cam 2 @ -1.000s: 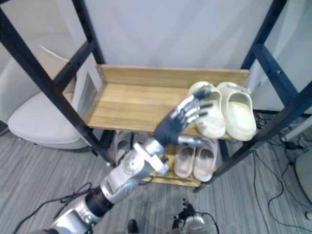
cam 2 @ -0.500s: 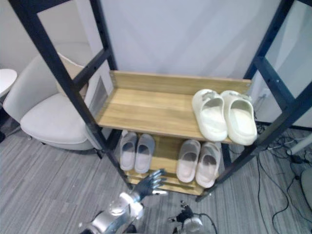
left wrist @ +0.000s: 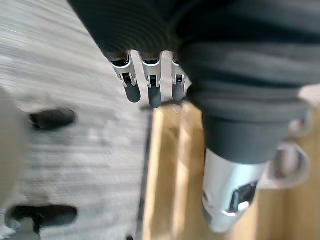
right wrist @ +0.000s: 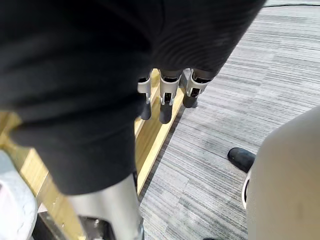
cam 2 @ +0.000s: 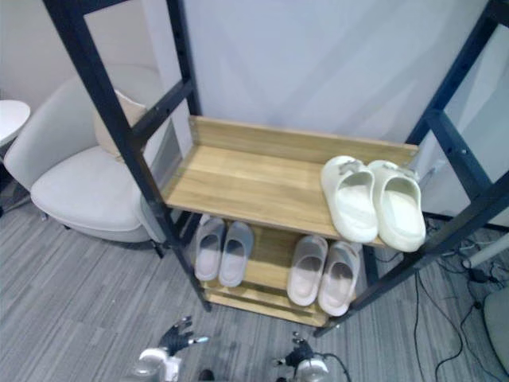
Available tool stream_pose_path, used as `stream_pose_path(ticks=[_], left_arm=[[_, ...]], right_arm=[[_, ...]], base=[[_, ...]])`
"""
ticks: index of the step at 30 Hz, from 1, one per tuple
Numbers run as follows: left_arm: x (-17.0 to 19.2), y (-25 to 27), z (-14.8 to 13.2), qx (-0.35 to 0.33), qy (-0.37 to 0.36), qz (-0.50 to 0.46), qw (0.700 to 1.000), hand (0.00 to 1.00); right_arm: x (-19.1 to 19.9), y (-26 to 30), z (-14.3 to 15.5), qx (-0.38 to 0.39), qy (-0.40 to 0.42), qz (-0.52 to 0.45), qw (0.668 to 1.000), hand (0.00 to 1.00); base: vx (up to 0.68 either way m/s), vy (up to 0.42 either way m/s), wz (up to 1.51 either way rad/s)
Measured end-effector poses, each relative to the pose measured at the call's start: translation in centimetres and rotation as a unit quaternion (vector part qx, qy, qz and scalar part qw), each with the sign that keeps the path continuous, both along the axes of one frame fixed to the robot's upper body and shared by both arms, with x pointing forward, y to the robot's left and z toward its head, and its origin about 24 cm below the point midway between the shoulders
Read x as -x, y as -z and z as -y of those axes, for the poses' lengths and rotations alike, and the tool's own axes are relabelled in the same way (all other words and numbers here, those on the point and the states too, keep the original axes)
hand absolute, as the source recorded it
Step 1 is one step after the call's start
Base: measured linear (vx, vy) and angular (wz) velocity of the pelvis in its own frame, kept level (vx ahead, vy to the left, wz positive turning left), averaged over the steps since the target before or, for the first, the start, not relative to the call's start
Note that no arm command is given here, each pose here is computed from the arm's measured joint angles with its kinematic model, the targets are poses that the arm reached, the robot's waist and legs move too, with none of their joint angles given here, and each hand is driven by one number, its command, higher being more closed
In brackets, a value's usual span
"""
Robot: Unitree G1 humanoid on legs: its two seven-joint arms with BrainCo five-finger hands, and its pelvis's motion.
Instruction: Organize the slippers on the shoe rack
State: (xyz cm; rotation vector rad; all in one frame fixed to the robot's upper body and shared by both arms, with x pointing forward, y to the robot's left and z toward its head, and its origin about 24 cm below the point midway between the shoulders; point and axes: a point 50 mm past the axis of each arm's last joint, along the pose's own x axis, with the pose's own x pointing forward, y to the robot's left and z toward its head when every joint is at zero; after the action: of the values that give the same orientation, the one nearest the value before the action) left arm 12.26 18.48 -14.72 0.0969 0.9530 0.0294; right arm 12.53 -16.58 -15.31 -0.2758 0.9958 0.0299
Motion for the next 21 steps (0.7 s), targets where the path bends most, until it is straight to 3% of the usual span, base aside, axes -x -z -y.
stream_pose_path(ticks=[14,21], left_arm=[[1.8,0.6,-0.5,-0.018,-0.063,-0.02,0.998,0.0],[1.0,0.2,-0.8,-0.017,-0.07,0.0,0.997,0.0]], right_arm=[[-0.4,-0.2,0.7,-0.005,0.033,0.008,0.999,0.0],[-1.0,-0.4,0.5,-0.019,0.038,0.016,0.999,0.0]], base=[[0.01,0.023,-0.12],[0.11,-0.005,0.64]])
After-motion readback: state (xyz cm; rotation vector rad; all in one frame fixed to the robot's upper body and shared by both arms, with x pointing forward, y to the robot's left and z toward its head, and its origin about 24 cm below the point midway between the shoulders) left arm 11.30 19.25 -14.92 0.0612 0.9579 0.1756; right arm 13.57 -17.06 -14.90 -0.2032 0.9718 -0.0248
